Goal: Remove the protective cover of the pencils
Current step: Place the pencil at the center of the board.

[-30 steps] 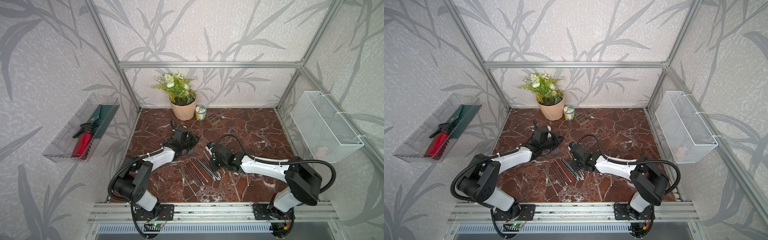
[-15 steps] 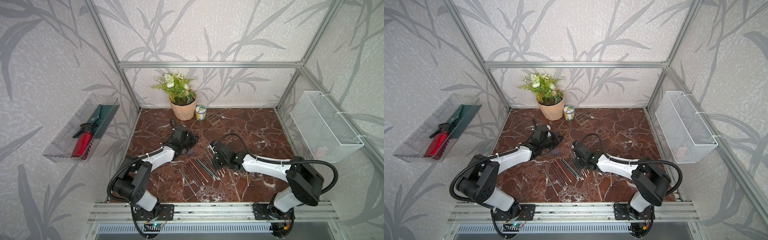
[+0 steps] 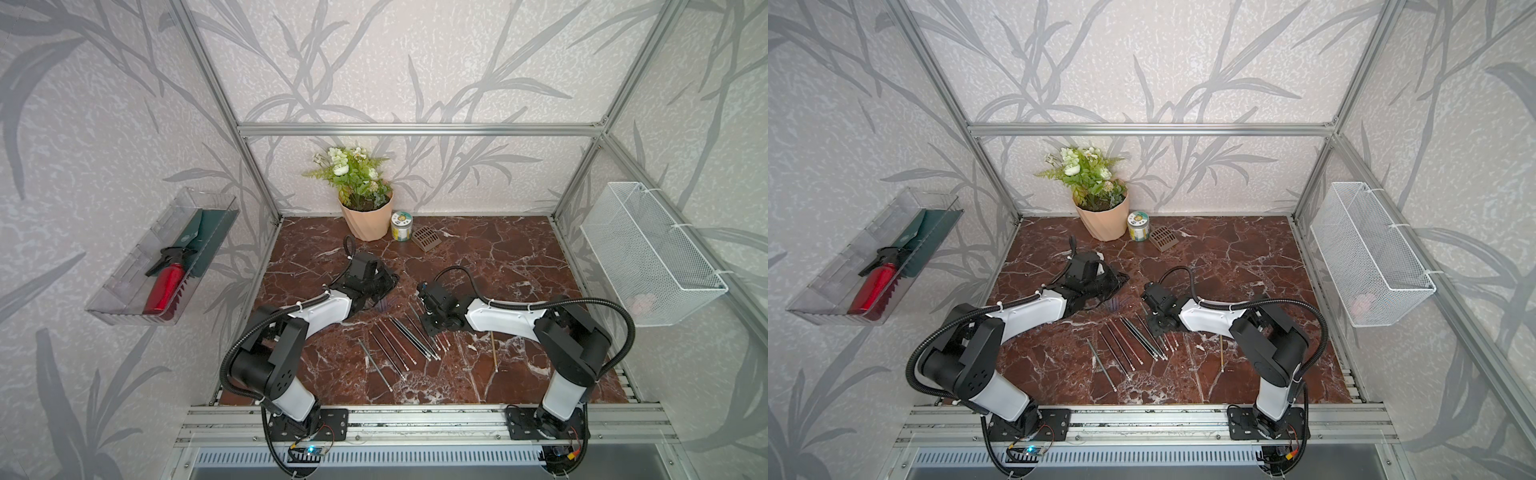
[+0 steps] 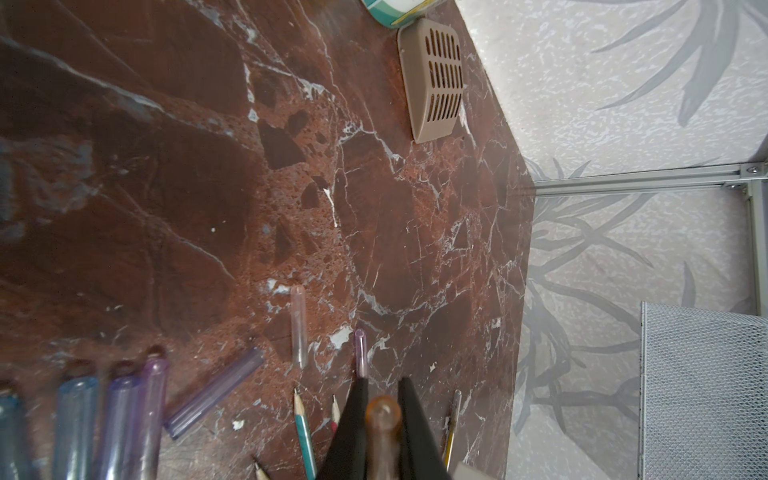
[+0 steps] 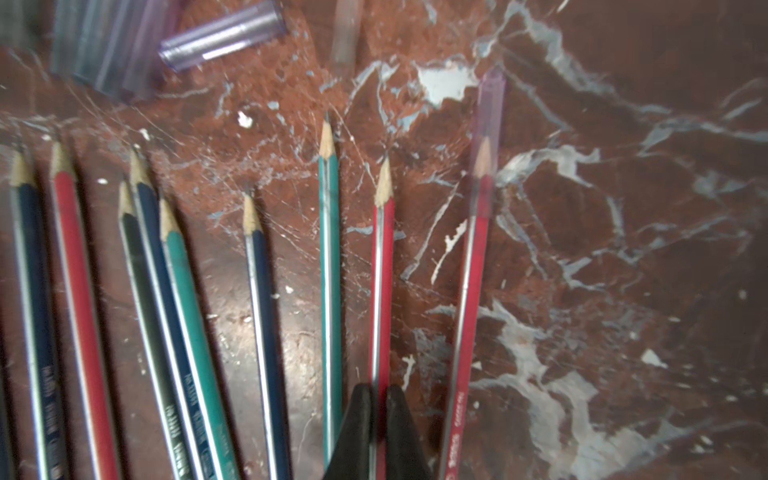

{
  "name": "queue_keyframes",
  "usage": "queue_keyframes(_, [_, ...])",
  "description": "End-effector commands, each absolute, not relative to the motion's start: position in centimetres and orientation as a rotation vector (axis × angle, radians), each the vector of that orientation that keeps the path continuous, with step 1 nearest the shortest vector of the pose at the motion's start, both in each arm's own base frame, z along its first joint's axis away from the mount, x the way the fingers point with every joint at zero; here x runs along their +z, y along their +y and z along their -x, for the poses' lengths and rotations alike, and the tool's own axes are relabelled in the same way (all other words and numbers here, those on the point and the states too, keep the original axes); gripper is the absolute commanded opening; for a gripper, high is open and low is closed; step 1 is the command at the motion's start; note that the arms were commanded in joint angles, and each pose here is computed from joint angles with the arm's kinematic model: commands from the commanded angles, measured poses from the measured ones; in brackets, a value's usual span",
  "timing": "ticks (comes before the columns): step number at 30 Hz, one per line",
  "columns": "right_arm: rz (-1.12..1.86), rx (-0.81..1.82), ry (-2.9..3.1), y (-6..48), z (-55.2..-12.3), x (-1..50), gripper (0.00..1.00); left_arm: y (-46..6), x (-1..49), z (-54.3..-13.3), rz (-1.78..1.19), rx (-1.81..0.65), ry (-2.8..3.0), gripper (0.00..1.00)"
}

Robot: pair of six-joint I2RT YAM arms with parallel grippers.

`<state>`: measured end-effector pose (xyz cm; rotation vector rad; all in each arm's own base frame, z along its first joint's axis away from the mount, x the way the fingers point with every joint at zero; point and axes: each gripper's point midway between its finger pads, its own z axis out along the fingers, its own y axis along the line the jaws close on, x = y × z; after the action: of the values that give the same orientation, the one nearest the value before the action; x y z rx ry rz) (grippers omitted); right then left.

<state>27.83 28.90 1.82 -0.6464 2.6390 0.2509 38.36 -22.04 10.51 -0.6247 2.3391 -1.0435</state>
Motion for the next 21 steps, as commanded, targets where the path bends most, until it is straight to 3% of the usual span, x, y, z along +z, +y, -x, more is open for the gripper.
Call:
queue_keyframes(1, [0.644,0.244,2.651,29.1,-28.1,1.9,0.00,-22.6,10.5,-38.8,0.601,-1.043,2.352,0.00])
queue_keyframes(11, [0.643,0.237,2.667,29.0,-28.1,1.3,0.00,-23.2,9.1,-38.7,0.593,-1.028,2.394,0.00])
queue_keyframes(21, [0.638,0.246,2.670,29.1,-28.1,1.3,0.11,-24.5,7.3,-38.4,0.573,-0.994,2.455,0.00])
